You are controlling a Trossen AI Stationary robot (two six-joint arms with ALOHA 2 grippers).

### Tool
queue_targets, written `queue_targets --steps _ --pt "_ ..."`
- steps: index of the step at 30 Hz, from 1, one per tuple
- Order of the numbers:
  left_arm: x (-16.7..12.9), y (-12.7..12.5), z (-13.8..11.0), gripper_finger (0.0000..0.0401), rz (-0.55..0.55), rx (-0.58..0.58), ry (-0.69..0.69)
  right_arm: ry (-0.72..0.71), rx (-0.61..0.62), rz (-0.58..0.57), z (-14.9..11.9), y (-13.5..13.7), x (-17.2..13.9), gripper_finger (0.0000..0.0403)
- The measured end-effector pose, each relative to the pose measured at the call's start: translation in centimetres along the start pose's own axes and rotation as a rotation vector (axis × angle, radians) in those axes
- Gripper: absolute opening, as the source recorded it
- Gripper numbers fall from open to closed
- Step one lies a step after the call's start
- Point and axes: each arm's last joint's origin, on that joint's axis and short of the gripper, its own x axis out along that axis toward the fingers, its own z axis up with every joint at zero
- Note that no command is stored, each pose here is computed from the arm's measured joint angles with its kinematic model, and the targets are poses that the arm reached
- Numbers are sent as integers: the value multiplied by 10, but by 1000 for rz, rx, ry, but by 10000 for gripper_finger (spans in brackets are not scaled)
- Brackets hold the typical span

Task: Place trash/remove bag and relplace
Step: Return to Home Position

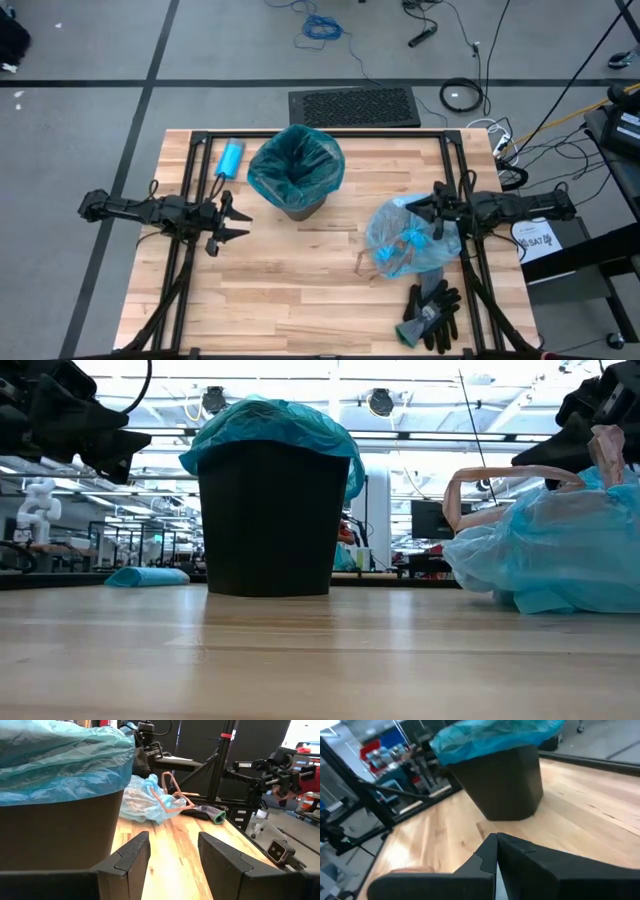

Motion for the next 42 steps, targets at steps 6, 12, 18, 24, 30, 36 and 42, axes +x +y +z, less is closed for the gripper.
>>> queue_targets --steps 6,12,18,24,30,36,42 --pt "0 0 0 171 4 24 -1 -119 -47 87 -6 1 10 0" --pt "0 0 0 171 7 24 -1 -139 -91 76 -6 0 11 0" --pt "0 0 0 171 7 25 -2 -201 -68 85 1 1 10 0" --pt "0 0 0 171 6 25 -3 -185 -106 74 -1 0 11 0" --pt "0 0 0 171 7 25 -4 -184 -108 73 -1 0 11 0" --pt "0 0 0 171 7 25 -5 -184 -108 73 -1 0 11 0" --pt "0 0 0 171 7 25 -5 -184 -108 73 -1 0 11 0"
